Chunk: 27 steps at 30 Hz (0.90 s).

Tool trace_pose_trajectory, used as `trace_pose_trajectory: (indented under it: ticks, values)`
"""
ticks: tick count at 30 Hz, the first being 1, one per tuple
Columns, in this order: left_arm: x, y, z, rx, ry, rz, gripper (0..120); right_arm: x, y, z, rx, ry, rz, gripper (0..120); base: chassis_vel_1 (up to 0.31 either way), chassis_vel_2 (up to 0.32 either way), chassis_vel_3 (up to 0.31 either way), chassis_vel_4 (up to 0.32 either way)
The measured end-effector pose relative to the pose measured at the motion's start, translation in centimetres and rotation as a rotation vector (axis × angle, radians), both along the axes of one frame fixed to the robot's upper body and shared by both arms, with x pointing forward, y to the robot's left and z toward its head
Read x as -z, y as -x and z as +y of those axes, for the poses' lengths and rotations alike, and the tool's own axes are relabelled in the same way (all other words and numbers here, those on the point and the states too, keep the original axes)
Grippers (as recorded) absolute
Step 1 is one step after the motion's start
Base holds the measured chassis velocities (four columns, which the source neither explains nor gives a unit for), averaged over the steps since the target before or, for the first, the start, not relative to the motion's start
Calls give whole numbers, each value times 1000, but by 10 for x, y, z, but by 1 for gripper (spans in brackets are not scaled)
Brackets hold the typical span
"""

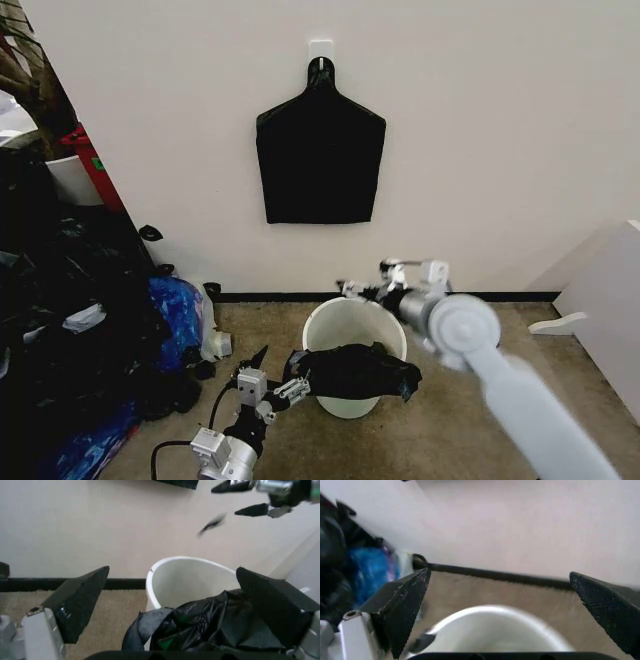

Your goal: Place the garbage bag over the trash bin.

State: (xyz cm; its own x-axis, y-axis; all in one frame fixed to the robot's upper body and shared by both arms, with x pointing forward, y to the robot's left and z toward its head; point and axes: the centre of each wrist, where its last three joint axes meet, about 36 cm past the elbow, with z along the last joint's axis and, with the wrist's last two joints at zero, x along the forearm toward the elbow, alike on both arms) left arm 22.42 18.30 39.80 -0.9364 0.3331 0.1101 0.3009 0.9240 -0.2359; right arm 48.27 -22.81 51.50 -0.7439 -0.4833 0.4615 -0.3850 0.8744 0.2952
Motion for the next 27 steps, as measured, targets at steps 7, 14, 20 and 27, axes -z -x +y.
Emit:
trace_pose_trajectory:
  ticks: [7, 14, 20, 27]
  values:
    - [-12, -1, 2, -14, 6, -24, 100, 15, -38, -30, -215, 130, 7, 100, 0, 0, 0, 0]
    - [-35, -5, 6, -11, 15, -62, 100, 15, -63, -47, -392, 247, 91, 100, 0, 0, 0, 0]
    - [-52, -6, 10, -15, 27, -111, 100, 1, -98, -38, -438, 300, 116, 100, 0, 0, 0, 0]
    - [-66, -12, 15, -31, 33, -184, 100, 15, -113, -17, -492, 347, 195, 100, 0, 0, 0, 0]
